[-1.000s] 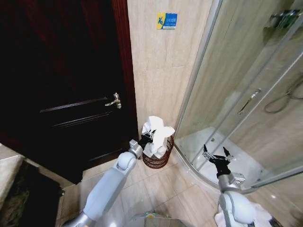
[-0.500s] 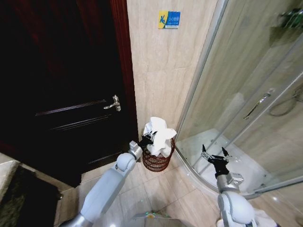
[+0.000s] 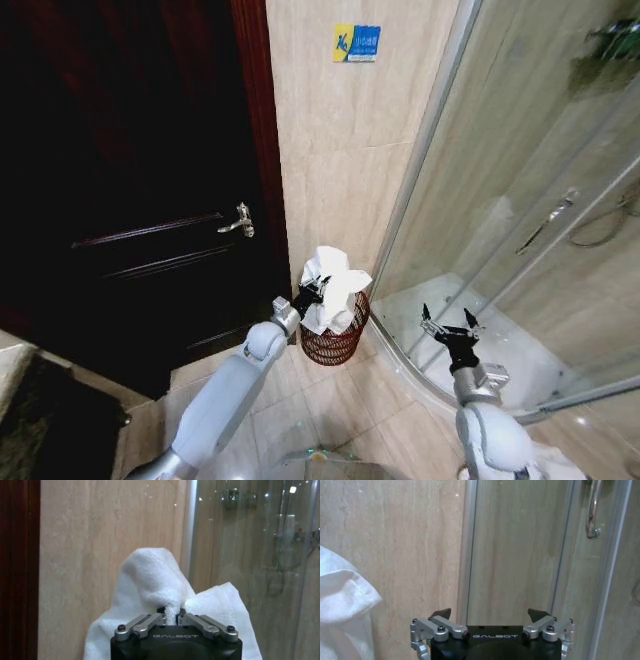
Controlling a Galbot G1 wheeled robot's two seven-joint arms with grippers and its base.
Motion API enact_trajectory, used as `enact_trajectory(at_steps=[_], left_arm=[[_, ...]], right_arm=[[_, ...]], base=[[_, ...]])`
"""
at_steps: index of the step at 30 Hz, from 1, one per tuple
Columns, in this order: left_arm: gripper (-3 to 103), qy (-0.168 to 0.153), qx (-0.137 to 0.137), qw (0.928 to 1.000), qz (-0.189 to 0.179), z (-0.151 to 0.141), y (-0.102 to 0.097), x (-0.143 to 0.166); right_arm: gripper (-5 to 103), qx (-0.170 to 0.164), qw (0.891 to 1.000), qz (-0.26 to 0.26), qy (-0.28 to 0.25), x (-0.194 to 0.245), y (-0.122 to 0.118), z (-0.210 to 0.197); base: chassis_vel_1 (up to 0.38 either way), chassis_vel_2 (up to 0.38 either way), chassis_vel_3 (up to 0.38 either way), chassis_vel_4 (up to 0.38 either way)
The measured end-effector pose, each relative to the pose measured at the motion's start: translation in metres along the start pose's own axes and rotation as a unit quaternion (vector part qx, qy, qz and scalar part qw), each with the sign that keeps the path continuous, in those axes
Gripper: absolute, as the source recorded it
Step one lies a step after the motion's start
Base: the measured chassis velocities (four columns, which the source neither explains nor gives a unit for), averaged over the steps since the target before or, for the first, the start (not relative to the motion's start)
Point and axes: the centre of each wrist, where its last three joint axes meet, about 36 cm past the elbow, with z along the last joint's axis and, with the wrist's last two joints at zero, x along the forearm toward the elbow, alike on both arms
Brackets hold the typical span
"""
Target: Discard the used towel into the hamper.
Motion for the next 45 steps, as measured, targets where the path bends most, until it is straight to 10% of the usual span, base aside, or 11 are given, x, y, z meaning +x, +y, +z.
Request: enact_trajectory(at_steps=[28, 45], left_arm=[[6, 0.002, 0.004, 0.9999, 0.014, 0.017, -0.002, -0.057], [6, -0.002, -0.089, 0.9958, -0.024, 0.056, 0.018, -0.124]], right_arm=[[100, 0.003, 1.000, 0.001, -0.008, -0.001, 0.000, -0.007], [100, 0.004, 1.000, 0.003, -0.004, -0.001, -0.002, -0.004]], base=[[-0.002, 0.002, 0.001, -0.003], [0.000, 0.000, 0.000, 0.000]])
